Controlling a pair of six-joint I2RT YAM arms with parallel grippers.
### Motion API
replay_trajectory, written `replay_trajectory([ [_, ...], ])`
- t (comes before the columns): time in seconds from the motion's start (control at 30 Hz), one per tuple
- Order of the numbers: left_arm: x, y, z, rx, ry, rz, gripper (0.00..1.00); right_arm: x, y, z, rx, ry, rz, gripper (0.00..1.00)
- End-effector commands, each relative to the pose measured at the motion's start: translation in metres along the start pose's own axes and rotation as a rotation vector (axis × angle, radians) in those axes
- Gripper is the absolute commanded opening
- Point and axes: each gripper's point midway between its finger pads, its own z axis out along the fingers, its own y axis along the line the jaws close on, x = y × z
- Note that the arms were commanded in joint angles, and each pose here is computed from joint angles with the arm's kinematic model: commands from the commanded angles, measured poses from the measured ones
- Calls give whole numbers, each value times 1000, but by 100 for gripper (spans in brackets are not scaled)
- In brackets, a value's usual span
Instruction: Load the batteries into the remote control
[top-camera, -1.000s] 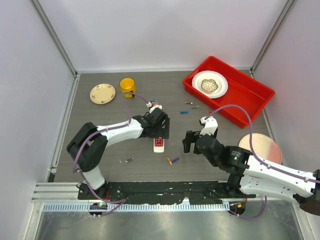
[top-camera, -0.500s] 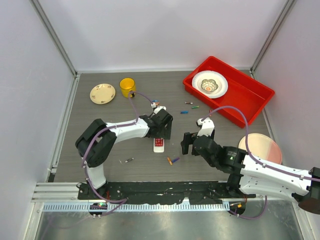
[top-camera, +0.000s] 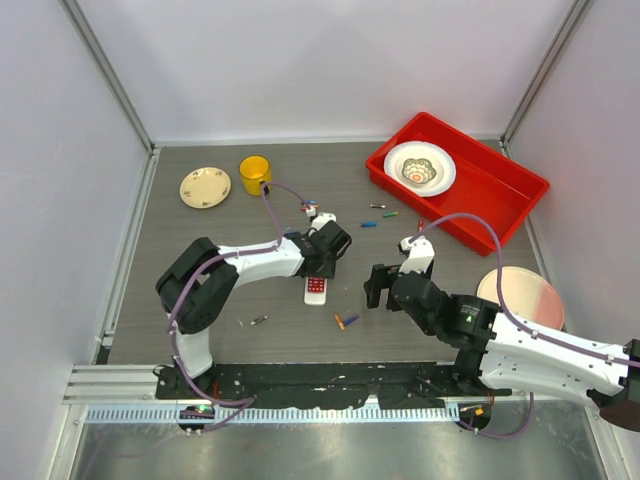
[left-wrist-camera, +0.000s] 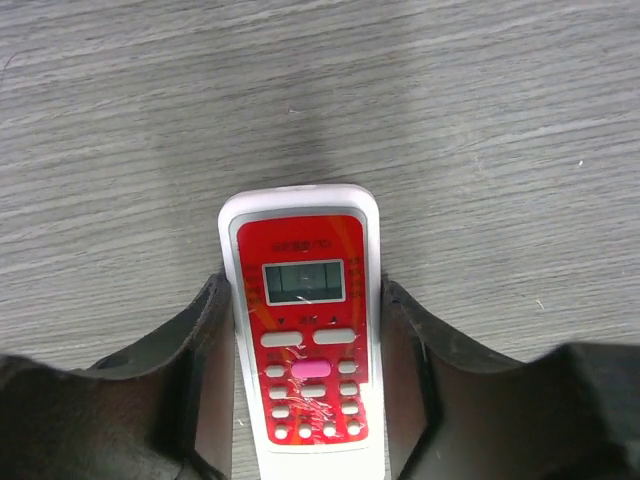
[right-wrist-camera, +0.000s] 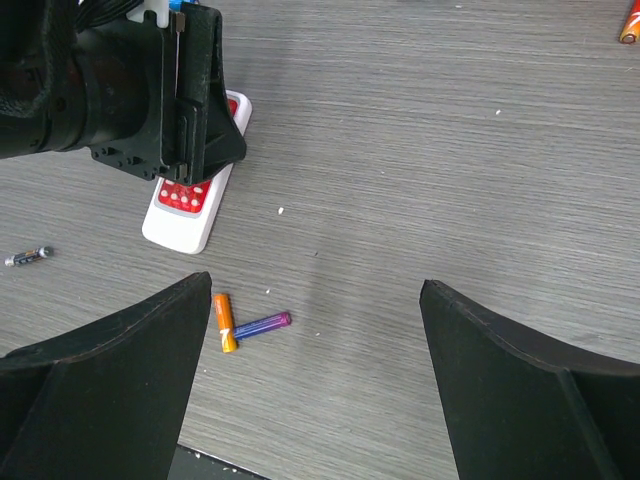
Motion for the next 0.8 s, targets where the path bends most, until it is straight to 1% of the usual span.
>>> replay_trajectory([
  [0.0, 12, -6, 3, 20, 23, -14, 33, -14, 1, -4, 4, -44, 43, 90],
  [0.03, 5, -7, -3, 36, -5, -23, 24, -18, 3, -5, -1, -48, 46, 91],
  [0.1, -14, -10, -17, 72, -76, -44, 17, -21, 5, -4, 0, -52, 38, 90],
  [0.13, -31, -11, -39, 114, -138, -70, 9, -27, 6, -5, 5, -67, 46, 90],
  [0.2, -51, -11, -62, 165, -209, -95, 0, -33, 9, -5, 5, -81, 47, 90],
  [0.23, -66, -14, -86, 236, -267, -125, 0, -37, 13, -5, -4, -79, 38, 91],
  [0.27, -73, -15, -99, 286, -297, -144, 0, -38, 21, -6, -36, -64, 34, 91],
  [0.3, -92, -17, -113, 360, -365, -191, 0, -39, 27, -7, -60, -52, 23, 91],
  [0.33, -79, -19, -116, 437, -341, -191, 0, -43, 34, -8, -80, -48, 32, 91],
  [0.37, -92, -17, -144, 512, -408, -228, 0, -44, 40, -10, -111, -43, 41, 92],
  [0.4, -106, -16, -157, 582, -465, -287, 0, -50, 57, -13, -197, -53, 76, 92],
  [0.43, -97, -12, -158, 615, -464, -300, 0, -46, 63, -13, -242, -50, 86, 94],
  [0.5, -108, -11, -192, 756, -537, -348, 0, -63, 84, -28, -388, -101, 169, 94],
  [0.53, -98, -7, -187, 774, -529, -358, 0, -61, 87, -29, -421, -98, 196, 94],
  [0.57, -94, -8, -194, 821, -533, -356, 0, -69, 88, -31, -446, -115, 225, 94],
  [0.6, -106, -3, -215, 881, -614, -372, 0, -75, 100, -39, -530, -117, 247, 94],
  [0.63, -94, 0, -209, 905, -600, -399, 0, -76, 103, -40, -562, -112, 279, 94],
  [0.67, -95, 3, -216, 942, -629, -417, 0, -80, 103, -40, -589, -114, 302, 94],
  [0.7, -105, 7, -241, 1036, -723, -432, 0, -97, 110, -48, -662, -163, 347, 94],
  [0.73, -95, 11, -237, 1070, -712, -476, 0, -87, 118, -53, -747, -116, 342, 94],
  [0.77, -96, 14, -244, 1109, -740, -496, 0, -90, 120, -56, -783, -107, 387, 94],
])
